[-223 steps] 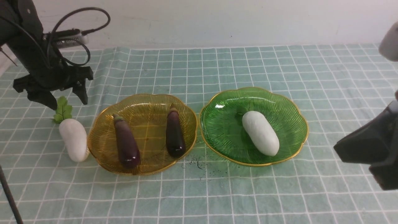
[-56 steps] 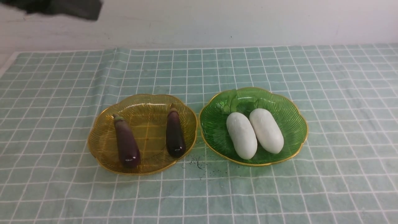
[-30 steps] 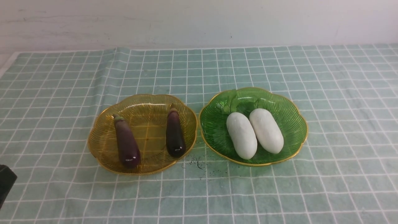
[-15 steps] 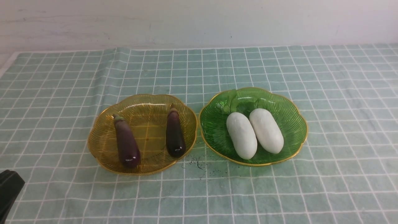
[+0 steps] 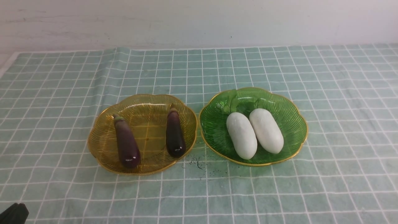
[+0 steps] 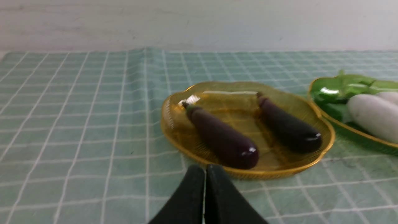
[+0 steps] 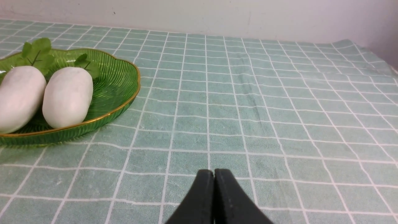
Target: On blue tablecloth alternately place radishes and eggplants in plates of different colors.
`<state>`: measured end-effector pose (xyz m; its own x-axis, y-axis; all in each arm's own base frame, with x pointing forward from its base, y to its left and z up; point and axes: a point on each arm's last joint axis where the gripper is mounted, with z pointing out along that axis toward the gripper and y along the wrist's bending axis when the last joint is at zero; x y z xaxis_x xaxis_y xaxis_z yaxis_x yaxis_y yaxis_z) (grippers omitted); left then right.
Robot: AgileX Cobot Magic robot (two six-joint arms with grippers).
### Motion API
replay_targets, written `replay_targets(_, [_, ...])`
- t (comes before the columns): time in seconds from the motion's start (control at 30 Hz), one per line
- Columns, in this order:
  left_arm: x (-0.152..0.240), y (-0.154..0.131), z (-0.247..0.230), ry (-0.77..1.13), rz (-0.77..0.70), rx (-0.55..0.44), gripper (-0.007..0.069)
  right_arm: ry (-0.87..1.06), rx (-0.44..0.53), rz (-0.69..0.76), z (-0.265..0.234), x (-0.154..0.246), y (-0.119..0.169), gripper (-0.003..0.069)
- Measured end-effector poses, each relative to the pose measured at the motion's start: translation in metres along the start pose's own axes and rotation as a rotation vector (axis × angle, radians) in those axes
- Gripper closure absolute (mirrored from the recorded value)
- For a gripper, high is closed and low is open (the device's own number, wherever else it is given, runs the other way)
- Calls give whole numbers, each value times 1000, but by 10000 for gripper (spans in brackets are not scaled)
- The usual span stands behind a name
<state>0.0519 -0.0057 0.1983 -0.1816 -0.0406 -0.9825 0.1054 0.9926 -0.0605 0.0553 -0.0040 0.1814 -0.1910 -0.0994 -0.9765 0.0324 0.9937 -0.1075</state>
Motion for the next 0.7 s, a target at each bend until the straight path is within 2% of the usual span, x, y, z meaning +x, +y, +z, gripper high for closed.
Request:
replay_targets(0.23, [22,7,5,65,-16,-99,633,0,0,0,0,0,0,673])
replay_targets(0.7, [28,7,5,132,20,-101,633,0,0,0,0,0,0,673])
